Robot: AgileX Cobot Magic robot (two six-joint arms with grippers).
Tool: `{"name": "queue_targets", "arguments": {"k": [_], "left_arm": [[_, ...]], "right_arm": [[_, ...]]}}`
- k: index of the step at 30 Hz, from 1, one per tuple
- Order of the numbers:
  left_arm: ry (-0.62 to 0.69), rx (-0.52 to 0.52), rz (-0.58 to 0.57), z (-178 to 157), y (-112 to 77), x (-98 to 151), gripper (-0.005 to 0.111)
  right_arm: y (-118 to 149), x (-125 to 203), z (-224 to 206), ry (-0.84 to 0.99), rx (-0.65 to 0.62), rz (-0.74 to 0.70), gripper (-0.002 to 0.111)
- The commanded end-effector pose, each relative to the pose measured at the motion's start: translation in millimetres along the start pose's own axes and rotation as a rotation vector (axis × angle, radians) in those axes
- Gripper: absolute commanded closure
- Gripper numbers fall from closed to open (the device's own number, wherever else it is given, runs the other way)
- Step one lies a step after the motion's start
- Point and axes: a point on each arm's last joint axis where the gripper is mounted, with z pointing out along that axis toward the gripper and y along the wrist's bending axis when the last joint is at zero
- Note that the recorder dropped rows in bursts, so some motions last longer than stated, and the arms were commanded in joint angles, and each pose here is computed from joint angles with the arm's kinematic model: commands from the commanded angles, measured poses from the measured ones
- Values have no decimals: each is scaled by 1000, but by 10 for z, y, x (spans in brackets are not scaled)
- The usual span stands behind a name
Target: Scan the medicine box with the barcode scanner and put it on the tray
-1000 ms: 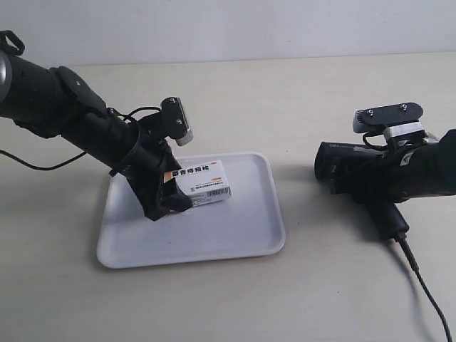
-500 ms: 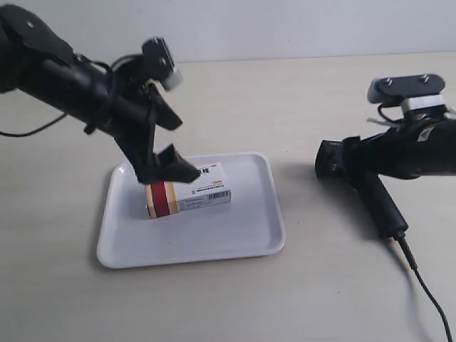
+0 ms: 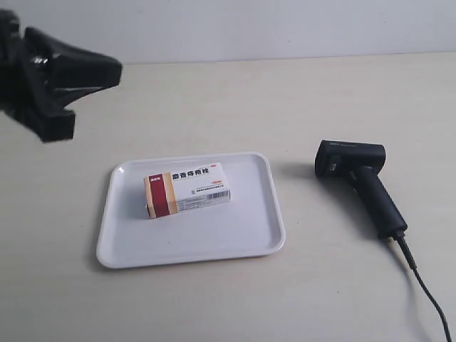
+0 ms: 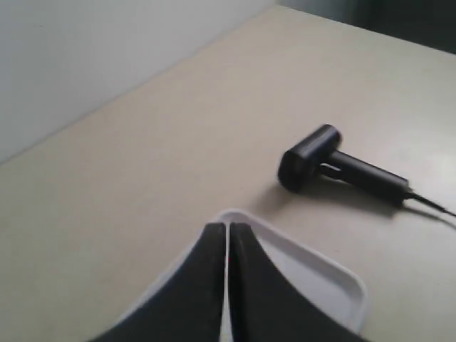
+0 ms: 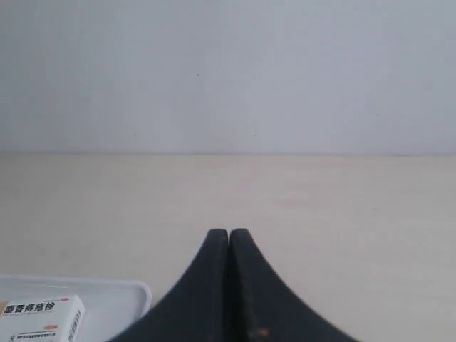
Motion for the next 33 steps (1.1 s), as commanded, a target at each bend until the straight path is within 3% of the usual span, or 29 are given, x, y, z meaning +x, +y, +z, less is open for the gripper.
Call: {"name": "queue_targets", "arguments": {"k": [1, 6, 16, 19, 25, 28, 33], "left_arm": [[-62, -178, -67, -347, -121, 407, 103], [-123, -124, -45, -588, -373, 653, 103], [-214, -156, 34, -814, -497, 720, 103], [-264, -274, 66, -972, -513, 876, 103], [-328, -616, 63, -1188, -463, 1195, 103], [-363, -685, 64, -1234, -474, 1230, 103], [-331, -716, 102, -1216, -473, 1329, 103]], "right_arm": [[-16, 152, -327, -140, -15, 4, 108], [4, 135, -623, -276, -44, -2, 108], [12, 120, -845, -408, -63, -4, 108], [12, 120, -845, -408, -63, -4, 108], [14, 138, -837, -387, -64, -5, 108], [14, 138, -837, -387, -64, -5, 108], [14, 138, -837, -387, -64, -5, 108]]}}
